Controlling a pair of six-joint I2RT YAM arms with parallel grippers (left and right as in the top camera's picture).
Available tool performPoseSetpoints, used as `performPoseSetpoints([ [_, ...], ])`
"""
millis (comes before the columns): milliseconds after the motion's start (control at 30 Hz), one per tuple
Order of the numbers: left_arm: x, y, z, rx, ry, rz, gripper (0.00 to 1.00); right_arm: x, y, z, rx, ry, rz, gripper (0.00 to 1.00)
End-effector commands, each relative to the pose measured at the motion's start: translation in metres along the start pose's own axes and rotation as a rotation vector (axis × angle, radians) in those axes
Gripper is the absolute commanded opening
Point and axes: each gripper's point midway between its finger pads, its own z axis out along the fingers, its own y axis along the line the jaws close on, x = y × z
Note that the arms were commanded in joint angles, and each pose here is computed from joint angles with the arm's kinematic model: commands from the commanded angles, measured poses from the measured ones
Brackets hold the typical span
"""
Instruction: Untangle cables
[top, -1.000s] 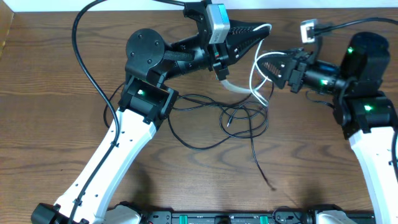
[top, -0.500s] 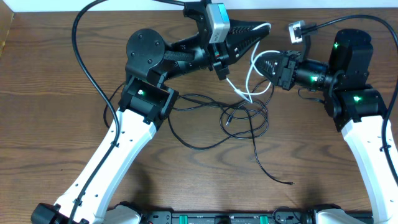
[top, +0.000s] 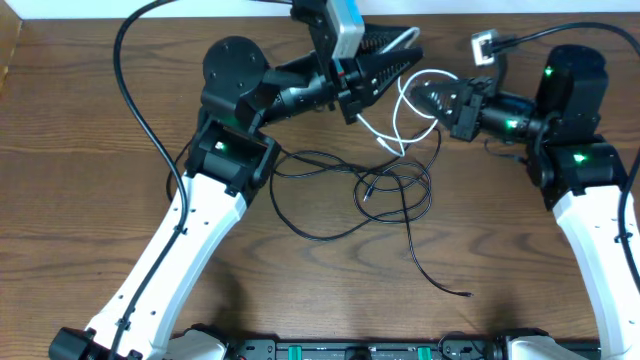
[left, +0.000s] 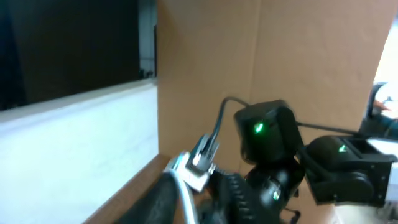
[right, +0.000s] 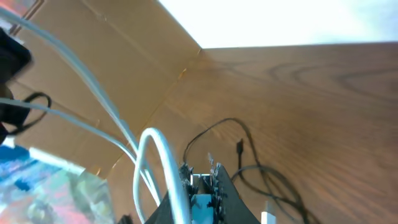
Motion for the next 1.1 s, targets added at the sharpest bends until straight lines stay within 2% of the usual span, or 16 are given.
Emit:
performPoseSetpoints([
  [0,0.003,0.005,-0.003,-0.023,0.023,-0.035,0.43,-0.015,-0.016,-0.015,0.050,-0.052,-0.005,0.02],
  [67,0.011,0.007,-0.004,-0.032,0.054,-0.070,0.50,-0.023,-0.031,-0.027,0.100,-0.089,0.005,0.01],
  [167,0.027,0.010,-0.005,-0.047,0.109,-0.131,0.67,-0.036,-0.054,-0.049,0.178,-0.148,0.023,0.01],
  [233,0.040,0.011,-0.007,-0.057,0.153,-0.161,0.84,-0.044,-0.072,-0.069,0.242,-0.196,0.038,0.01],
  [300,0.054,0.012,-0.010,-0.067,0.203,-0.194,0.93,-0.052,-0.087,-0.090,0.298,-0.241,0.052,0.01],
  [433,0.081,0.011,-0.017,-0.085,0.301,-0.258,0.93,-0.063,-0.116,-0.138,0.403,-0.333,0.085,0.01],
  [567,0.107,0.008,-0.027,-0.089,0.403,-0.257,0.93,-0.069,-0.141,-0.190,0.517,-0.427,0.119,0.01],
  [633,0.123,0.013,-0.035,-0.142,0.465,-0.272,0.94,-0.070,-0.152,-0.215,0.584,-0.467,0.123,0.01],
  [767,0.166,0.035,-0.067,-0.376,0.645,-0.352,0.94,-0.066,-0.180,-0.279,0.785,-0.573,0.161,0.02],
  [1067,0.210,0.039,-0.094,-0.482,0.821,-0.444,0.94,-0.046,-0.219,-0.378,1.303,-0.658,0.161,0.04],
])
